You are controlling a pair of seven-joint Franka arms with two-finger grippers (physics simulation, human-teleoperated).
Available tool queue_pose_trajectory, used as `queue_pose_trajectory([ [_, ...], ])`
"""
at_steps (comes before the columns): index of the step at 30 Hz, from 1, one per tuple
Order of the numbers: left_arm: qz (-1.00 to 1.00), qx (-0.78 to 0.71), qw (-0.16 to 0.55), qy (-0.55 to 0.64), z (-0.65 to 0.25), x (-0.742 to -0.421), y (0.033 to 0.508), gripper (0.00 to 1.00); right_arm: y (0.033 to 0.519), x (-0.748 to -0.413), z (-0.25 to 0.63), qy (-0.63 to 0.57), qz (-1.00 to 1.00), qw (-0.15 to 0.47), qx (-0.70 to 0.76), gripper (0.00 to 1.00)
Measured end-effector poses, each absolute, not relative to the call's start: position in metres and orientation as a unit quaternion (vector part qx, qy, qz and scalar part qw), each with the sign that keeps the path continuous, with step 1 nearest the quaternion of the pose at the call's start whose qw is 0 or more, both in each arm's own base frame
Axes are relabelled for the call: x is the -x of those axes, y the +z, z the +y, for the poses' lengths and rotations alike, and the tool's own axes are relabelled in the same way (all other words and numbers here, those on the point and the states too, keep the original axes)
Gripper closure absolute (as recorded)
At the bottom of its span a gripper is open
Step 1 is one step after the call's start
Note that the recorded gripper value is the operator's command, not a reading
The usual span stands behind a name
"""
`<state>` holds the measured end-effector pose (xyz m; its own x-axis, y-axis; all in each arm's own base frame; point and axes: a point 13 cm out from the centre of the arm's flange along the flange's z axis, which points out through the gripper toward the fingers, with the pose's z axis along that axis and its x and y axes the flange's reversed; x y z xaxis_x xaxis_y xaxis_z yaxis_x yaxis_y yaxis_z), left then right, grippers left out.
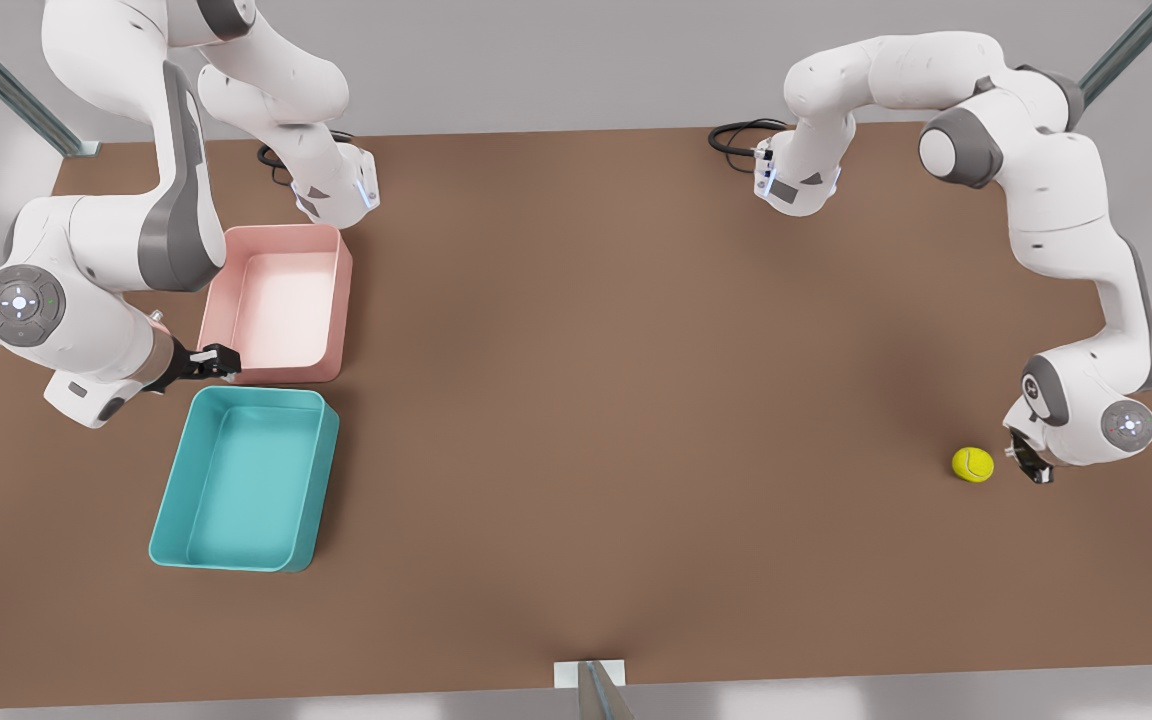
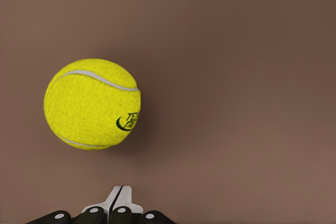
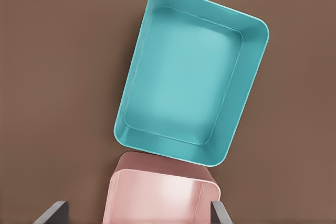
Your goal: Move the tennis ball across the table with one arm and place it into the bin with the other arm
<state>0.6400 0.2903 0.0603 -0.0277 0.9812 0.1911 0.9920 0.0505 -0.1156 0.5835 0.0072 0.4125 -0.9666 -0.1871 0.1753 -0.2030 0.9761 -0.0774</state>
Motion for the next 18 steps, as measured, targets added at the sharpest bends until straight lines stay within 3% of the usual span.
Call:
queue_pose_trajectory([
  [18, -0.672, 0.735, 0.083, -0.04, 0.268, -0.661, 0.047, 0.79, 0.411, -0.583, 0.01, 0.047, -0.99, 0.085, -0.103, 0.0],
])
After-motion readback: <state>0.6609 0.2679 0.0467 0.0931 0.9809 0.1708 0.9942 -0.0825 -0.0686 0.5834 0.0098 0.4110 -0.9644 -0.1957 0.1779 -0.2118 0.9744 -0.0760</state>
